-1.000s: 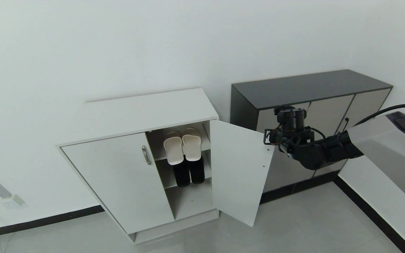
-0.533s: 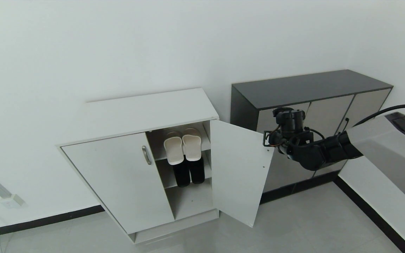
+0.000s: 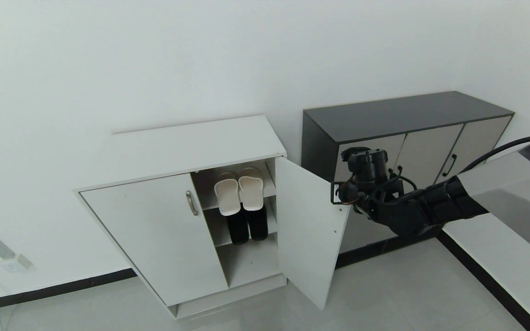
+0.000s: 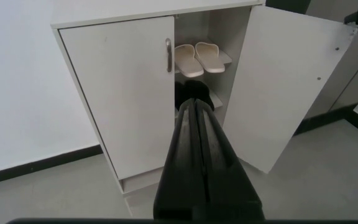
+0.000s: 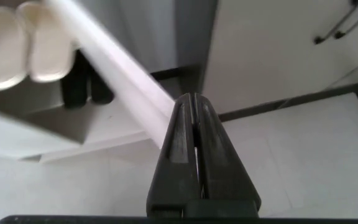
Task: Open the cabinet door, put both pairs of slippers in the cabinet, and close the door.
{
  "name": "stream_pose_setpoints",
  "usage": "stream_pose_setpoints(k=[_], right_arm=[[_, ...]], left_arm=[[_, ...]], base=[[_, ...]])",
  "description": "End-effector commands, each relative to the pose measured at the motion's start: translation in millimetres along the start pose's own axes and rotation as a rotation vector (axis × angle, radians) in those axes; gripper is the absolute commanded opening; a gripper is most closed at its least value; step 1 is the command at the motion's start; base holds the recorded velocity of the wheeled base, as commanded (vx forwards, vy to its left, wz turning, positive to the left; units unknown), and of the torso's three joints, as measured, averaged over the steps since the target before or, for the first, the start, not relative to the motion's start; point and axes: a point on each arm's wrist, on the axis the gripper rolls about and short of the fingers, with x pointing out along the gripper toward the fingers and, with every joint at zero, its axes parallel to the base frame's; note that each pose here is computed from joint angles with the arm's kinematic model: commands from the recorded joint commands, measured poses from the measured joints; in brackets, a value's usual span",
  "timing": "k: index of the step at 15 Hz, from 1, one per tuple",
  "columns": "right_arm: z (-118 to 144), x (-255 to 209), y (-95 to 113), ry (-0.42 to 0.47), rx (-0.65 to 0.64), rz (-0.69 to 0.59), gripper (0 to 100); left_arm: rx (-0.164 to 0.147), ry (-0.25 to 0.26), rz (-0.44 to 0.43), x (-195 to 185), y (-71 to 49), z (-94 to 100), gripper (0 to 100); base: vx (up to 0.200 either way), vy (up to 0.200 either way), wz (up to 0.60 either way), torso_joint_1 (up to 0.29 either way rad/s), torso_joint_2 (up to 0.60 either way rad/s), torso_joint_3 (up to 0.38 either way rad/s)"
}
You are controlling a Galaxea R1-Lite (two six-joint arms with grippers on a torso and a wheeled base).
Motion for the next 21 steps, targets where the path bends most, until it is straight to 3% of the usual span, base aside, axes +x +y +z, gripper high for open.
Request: stream_pose_setpoints(k=[1,3,6,13,18,21], right_arm=[[4.1,-31.7,23.5,-0.009,-0.006,0.074,0],[4.6,-51.4,37.1,-0.011,-0.011,0.122,0],[5.7,-63.2,40.3,-0.013,-0.017,0.141,0],[-20.4,-28.7,34.5,0.051,-0.037,0.093,0],[-36.3,-42.7,61.3,0.084,-0.056,0.165,0],[-33.3,-66.3,74.3,0.097,-0.03,0.276,0]], left_arm=[[-0.002,0.001,0.0,0.1,0.0,0.0,0],[-0.002,0.001,0.0,0.1,0.0,0.0,0],[-0.002,0.001,0.0,0.1,0.0,0.0,0],[-0.002,0.001,-0.001,0.1,0.0,0.0,0],[-0.002,0.001,0.0,0.1,0.0,0.0,0],[-0.003,0.001,0.0,0.1,0.0,0.0,0]], base=[[0.0,0.0,0.0,0.0,0.0,0.0],[0.0,0.0,0.0,0.0,0.0,0.0],[0.0,0.0,0.0,0.0,0.0,0.0],[0.0,0.0,0.0,0.0,0.0,0.0],[0.0,0.0,0.0,0.0,0.0,0.0],[0.0,0.0,0.0,0.0,0.0,0.0]])
